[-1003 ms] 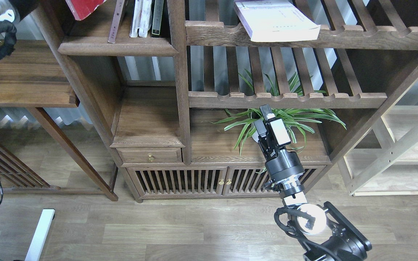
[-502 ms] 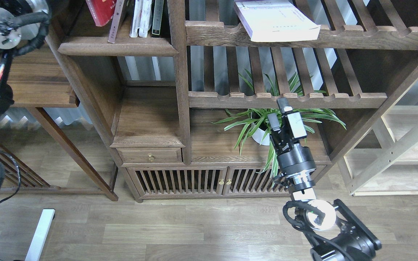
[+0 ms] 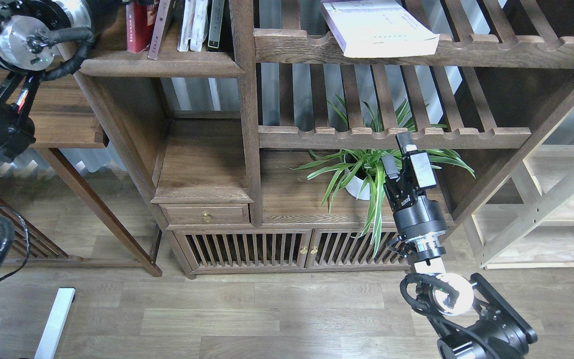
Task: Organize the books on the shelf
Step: 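Push the red book into the upper shelf with the left gripper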
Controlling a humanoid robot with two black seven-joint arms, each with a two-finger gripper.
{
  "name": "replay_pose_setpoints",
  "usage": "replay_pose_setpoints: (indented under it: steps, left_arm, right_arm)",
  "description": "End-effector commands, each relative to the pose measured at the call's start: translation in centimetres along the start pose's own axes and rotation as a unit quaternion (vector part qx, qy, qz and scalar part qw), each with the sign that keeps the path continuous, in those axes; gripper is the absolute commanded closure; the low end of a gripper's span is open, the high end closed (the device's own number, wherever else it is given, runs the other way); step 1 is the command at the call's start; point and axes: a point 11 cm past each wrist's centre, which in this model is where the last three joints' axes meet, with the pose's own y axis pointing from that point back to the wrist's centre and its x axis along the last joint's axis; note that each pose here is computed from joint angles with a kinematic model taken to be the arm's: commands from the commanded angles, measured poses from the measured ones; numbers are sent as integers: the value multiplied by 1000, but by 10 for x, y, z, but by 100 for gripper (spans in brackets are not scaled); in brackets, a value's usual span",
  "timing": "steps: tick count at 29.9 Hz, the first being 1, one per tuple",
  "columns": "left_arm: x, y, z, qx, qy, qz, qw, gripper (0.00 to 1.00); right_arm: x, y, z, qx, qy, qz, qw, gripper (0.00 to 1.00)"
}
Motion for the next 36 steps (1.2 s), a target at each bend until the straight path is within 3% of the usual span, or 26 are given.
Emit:
replay_pose_setpoints:
  steps: [1,15,20,30,32,36]
  left_arm:
    - [-15,-4,-2,1,2,-17,1000,53]
    - [-25,19,27,-47,-20,-39,998,44]
    - [6,48,18,-51,-42,-20,998,44]
    - [8,91,-6,-87,0,-45,995,41]
    - [5,98,-2,-101,10,-54,993,35]
    - [3,105,0,-114,31,-80,990,15]
  right_arm:
    - [0,1,0,1,-1,1,1000,1]
    - [5,4,0,4,-2,9,1000,0]
    - [8,7,0,9,-7,14,1000,0]
    - [13,15,15,6,-30,25,999,0]
    - [12,13,16,3,-31,23,999,1]
    - [3,0,18,2,-33,5,999,1]
